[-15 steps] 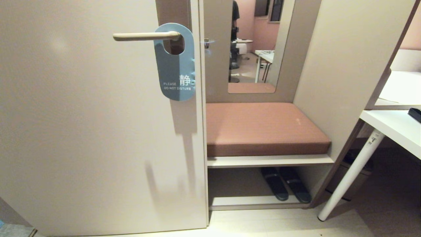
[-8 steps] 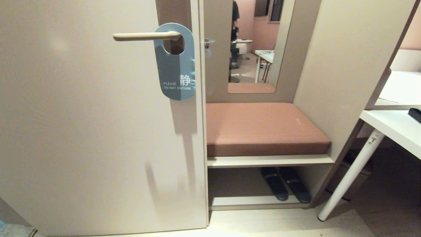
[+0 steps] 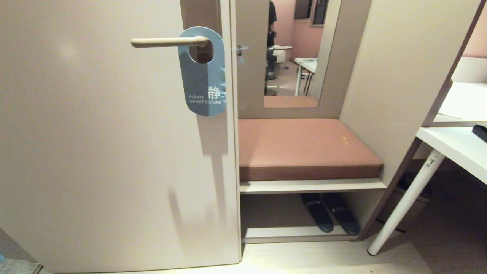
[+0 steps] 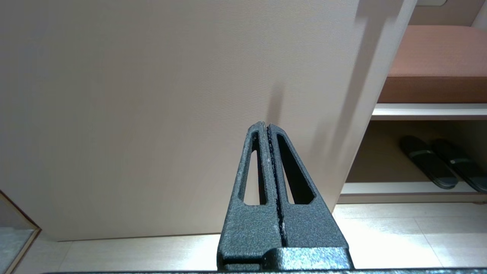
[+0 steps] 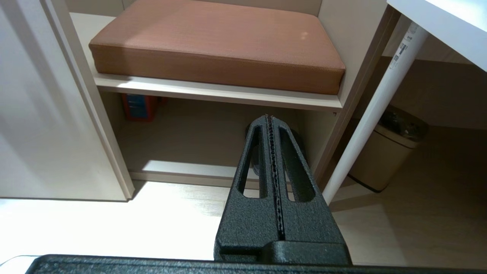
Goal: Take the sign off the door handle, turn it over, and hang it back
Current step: Take down the sign
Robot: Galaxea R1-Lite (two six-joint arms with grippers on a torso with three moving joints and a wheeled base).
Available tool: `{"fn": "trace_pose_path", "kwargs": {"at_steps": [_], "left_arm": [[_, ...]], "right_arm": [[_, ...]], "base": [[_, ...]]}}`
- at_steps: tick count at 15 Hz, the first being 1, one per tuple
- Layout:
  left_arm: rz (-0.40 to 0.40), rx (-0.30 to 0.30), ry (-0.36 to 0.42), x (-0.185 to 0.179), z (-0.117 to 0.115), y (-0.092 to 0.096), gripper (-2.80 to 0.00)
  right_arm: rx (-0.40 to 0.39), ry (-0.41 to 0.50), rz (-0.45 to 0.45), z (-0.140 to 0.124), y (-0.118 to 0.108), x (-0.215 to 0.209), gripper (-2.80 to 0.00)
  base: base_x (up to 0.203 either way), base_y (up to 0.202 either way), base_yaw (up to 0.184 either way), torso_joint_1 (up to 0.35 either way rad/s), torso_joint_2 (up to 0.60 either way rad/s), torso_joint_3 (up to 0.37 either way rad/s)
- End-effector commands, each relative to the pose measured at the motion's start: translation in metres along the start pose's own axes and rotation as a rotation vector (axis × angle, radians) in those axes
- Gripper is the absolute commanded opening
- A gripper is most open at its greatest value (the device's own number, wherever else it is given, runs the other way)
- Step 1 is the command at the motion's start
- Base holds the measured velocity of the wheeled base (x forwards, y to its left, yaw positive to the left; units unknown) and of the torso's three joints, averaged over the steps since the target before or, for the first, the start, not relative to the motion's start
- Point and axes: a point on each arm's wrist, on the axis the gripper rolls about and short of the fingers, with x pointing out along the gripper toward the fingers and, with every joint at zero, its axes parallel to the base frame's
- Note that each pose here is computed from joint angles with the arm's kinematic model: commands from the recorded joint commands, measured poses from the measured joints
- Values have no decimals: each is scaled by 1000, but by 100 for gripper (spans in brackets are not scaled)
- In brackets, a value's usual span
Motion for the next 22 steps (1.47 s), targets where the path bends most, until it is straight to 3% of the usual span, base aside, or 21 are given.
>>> {"fn": "trace_pose_path", "kwargs": {"at_steps": [1, 22], "left_arm": [[2, -1, 0, 0, 0, 0, -280], [2, 0, 0, 0, 0, 0, -280]], "right_arm": [[-1, 1, 1, 0, 0, 0, -280], [-2, 1, 1, 0, 0, 0, -280]], "base": [[0, 0, 0, 0, 0, 0], [0, 0, 0, 0, 0, 0]]}}
